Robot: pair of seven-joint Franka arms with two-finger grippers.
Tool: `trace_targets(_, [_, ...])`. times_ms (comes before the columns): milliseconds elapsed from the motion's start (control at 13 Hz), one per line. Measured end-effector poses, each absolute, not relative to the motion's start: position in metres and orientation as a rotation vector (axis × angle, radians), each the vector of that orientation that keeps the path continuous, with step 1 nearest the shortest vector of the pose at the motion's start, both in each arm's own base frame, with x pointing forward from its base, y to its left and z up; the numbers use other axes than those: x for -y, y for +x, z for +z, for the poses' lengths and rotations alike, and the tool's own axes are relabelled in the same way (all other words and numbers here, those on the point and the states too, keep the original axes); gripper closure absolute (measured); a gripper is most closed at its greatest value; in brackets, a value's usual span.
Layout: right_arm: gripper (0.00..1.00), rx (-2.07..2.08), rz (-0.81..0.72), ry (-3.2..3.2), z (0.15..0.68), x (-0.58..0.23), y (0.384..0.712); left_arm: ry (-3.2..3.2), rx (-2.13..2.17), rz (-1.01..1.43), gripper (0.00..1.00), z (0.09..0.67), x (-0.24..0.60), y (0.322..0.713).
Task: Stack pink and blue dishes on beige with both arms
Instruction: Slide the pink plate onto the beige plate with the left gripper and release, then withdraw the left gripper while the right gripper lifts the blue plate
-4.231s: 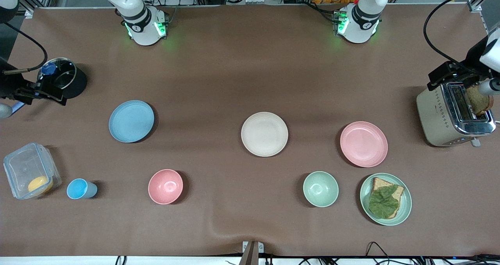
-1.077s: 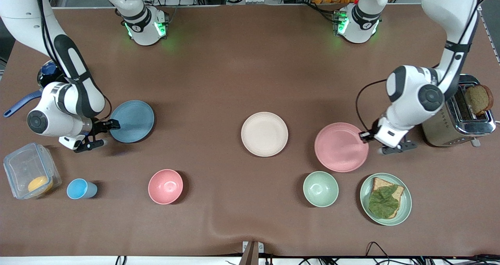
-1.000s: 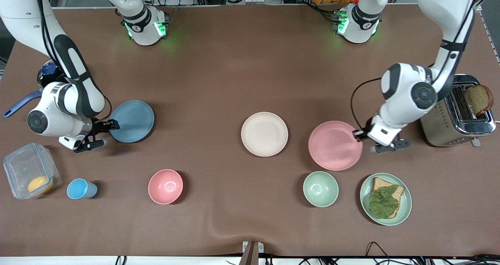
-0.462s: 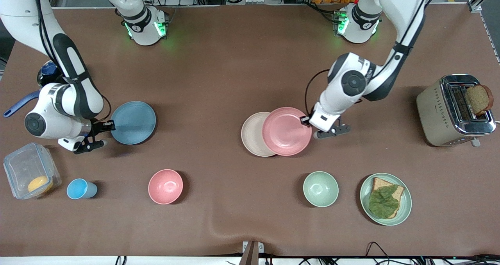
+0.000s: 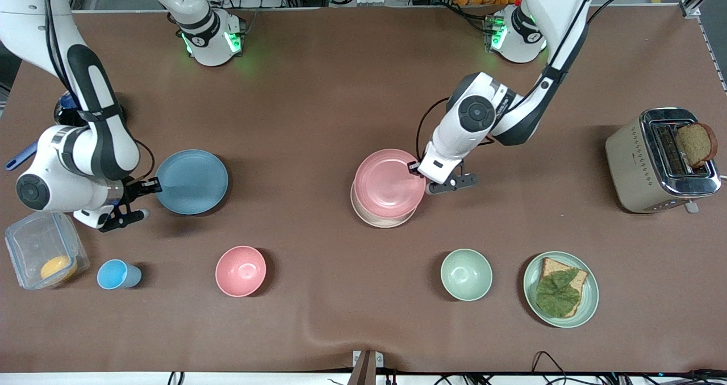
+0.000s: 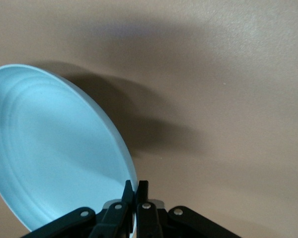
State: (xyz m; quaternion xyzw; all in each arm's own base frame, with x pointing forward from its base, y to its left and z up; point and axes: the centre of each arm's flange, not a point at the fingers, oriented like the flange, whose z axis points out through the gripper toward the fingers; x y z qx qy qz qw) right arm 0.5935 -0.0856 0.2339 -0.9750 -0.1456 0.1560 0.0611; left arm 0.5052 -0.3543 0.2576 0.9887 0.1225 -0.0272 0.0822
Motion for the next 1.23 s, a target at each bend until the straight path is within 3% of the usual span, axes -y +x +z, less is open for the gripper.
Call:
trace_targets(846, [0.96,0.378,0.477,-2.882,0.267,0.078,0.611,2.908,-0.392,-0.070,0.95,0.220,0.357,0.512])
trace_targets(923, [0.96,0.374,0.481,-2.878,0.271,0.077,0.613,2.905,-0.395,-0.073,0.90,0.216,0.357,0.513])
trace_targets(1231, [0.96,0.362,0.495,-2.869,0.283,0.068,0.622,2.875,-0.458,-0.045,0.45,0.223,0.360,0.522])
